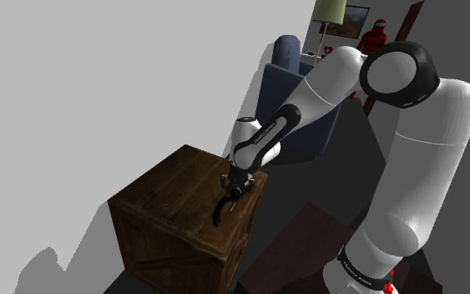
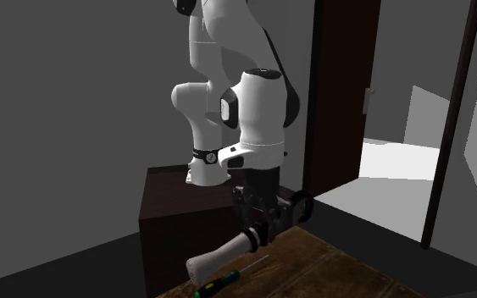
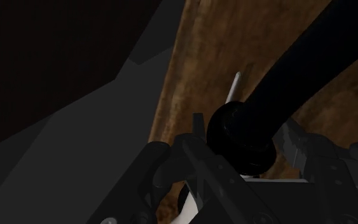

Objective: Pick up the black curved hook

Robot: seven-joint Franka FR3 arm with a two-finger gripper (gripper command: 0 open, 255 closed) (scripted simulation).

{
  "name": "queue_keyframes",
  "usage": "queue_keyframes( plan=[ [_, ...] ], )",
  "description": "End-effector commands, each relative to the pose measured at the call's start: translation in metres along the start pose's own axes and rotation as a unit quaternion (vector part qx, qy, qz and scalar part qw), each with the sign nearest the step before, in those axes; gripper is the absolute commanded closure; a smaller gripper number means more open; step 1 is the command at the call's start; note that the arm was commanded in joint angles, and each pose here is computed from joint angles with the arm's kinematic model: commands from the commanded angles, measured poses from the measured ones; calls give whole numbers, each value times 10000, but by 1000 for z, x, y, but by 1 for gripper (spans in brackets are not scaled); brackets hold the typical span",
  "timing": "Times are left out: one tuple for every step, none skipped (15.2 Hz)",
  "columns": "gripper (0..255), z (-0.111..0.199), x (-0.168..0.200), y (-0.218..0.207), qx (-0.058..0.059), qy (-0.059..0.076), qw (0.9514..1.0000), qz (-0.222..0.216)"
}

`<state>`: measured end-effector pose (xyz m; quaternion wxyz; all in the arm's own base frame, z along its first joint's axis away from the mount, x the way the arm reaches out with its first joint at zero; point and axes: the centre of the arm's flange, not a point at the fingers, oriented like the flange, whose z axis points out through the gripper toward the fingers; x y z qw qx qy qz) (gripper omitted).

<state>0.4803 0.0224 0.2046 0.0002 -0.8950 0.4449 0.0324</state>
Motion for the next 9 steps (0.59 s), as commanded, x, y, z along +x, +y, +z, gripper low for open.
queue_keyframes(
  plan=[
    [255, -10, -1, 0, 0, 0, 10000, 0],
    [255, -16, -1, 0, 0, 0, 10000, 0],
    [255, -21, -1, 0, 0, 0, 10000, 0],
    [255, -26, -2, 0, 0, 0, 10000, 0],
    [255, -31, -2, 0, 0, 0, 10000, 0],
    [255, -37, -2, 0, 0, 0, 10000, 0],
    [255, -42, -3, 1, 0, 0, 10000, 0],
    [255, -43, -3, 1, 0, 0, 10000, 0],
    [255, -43, -3, 1, 0, 0, 10000, 0]
  ],
)
